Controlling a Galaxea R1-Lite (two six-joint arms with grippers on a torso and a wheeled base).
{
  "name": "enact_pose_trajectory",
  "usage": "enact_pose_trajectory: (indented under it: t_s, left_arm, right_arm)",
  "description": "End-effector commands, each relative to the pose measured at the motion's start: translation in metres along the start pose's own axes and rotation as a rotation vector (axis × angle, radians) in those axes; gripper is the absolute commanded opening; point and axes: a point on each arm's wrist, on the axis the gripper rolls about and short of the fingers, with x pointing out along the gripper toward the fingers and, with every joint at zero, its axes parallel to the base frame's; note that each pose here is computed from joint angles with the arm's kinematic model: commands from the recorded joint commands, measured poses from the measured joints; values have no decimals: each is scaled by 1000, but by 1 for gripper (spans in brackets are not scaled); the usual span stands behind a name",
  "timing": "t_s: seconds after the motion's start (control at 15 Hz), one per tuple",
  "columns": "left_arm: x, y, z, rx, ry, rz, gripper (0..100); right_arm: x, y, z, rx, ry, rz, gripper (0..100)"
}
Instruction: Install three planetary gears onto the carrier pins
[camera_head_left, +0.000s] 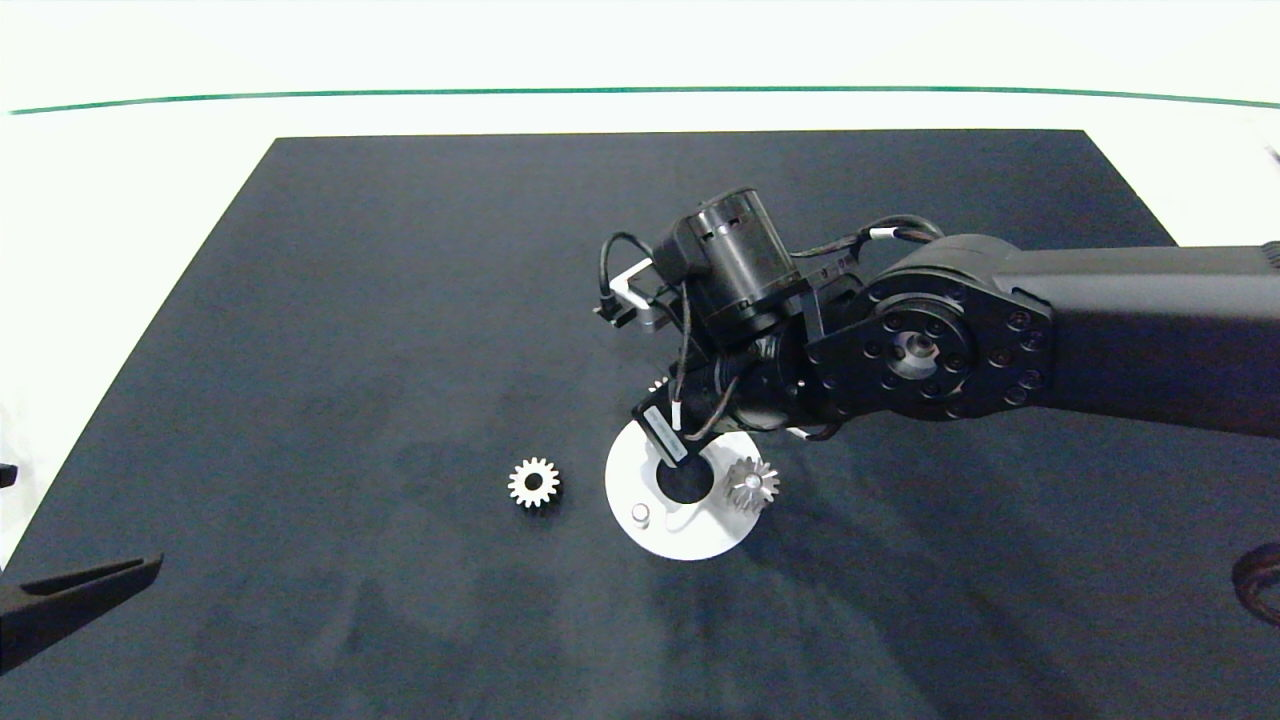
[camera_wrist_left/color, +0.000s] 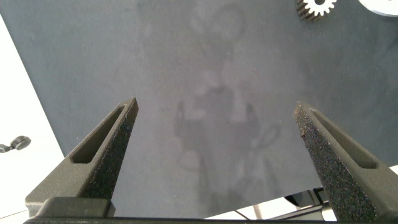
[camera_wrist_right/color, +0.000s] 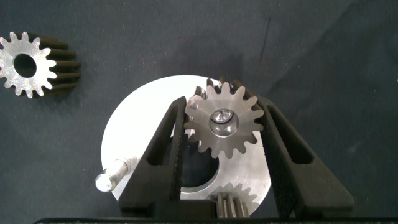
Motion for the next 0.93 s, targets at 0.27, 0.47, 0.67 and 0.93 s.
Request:
enact_pose_trajectory:
  t_s: [0.27,0.47,0.67,0.93]
  left_arm:
    - [0,0,-1,2,5,-1,100]
    - [1,0,-1,2,7,-1,100]
    - [1,0,-1,2,7,-1,100]
    - [1,0,-1,2,7,-1,100]
  right_arm:
    - [-2,1,-4,-8,18,3,0]
    - [-3,0,-5,-8,22,2,100]
    - [-4,-1,-7,-6,25,1,100]
    - [-4,-1,-6,-4,24,1,100]
